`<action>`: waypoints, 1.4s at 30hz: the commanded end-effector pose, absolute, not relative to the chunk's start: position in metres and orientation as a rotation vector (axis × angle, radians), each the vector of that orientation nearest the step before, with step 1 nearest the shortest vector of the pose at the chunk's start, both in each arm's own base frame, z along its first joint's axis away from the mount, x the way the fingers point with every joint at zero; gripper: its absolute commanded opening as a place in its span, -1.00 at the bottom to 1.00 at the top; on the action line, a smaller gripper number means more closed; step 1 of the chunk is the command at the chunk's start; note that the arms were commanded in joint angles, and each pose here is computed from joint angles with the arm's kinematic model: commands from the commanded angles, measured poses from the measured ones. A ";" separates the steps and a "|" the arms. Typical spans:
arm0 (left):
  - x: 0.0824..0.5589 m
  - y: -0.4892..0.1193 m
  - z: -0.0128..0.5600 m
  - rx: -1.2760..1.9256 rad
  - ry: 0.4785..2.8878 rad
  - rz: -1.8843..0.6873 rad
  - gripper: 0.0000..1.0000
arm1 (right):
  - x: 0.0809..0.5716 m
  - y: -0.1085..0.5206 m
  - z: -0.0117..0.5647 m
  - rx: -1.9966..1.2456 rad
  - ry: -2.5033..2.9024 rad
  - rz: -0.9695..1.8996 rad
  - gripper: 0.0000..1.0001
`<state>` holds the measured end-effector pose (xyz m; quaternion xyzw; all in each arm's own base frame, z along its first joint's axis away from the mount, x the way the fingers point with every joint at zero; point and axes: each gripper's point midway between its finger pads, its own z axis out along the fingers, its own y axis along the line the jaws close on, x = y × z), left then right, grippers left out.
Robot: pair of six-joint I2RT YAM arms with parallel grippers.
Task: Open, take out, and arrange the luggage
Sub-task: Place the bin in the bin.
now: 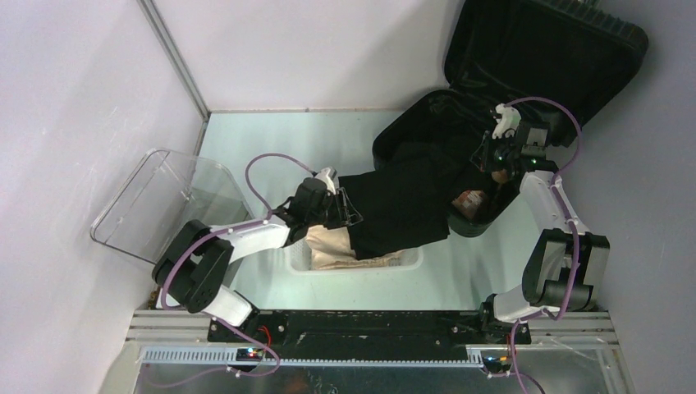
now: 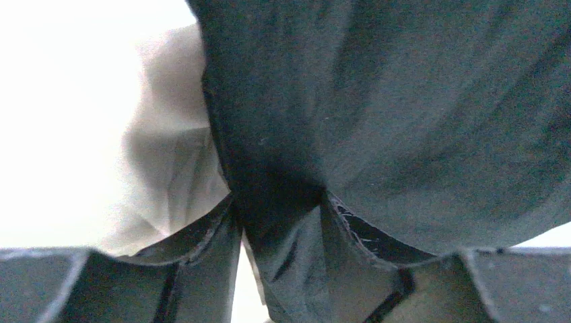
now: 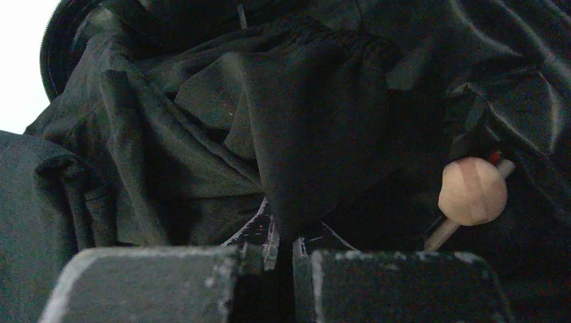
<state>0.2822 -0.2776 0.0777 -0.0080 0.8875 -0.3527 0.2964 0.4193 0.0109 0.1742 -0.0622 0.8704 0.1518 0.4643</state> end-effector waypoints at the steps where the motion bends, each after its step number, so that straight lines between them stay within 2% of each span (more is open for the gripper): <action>1: 0.283 -0.291 0.089 -0.007 2.319 -1.036 -0.15 | 0.445 -0.015 0.220 -0.129 1.984 0.237 -1.00; 2: 0.282 -0.291 0.089 0.000 2.324 -1.035 -0.35 | 0.444 -0.018 0.221 -0.111 1.983 0.246 -1.00; 3: 0.280 -0.290 0.088 0.005 2.337 -1.034 -0.46 | 0.444 -0.018 0.223 -0.104 1.979 0.251 -1.00; 4: 0.279 -0.290 0.091 0.013 2.334 -1.036 -0.68 | 0.443 -0.020 0.222 -0.093 1.980 0.256 -1.00; 6: 0.277 -0.289 0.096 0.029 2.345 -1.026 -0.94 | 0.442 -0.022 0.219 -0.090 1.977 0.247 -1.00; 7: 0.275 -0.288 0.098 0.034 2.367 -1.011 -0.97 | 0.443 -0.024 0.216 -0.089 1.976 0.243 -1.00; 13: 0.265 -0.263 0.117 0.139 2.475 -0.820 -1.00 | 0.448 -0.030 0.218 -0.045 1.959 0.231 -1.00; 25: 0.259 -0.246 0.123 0.186 2.547 -0.731 -1.00 | 0.484 -0.057 0.241 0.021 1.797 0.146 -1.00; 33: 0.269 -0.215 0.123 0.167 2.568 -0.569 -1.00 | 0.509 -0.072 0.216 0.091 1.808 0.114 -1.00; 42: 0.270 -0.165 0.106 0.143 2.643 -0.391 -1.00 | 0.516 -0.093 0.194 0.170 1.846 0.021 -1.00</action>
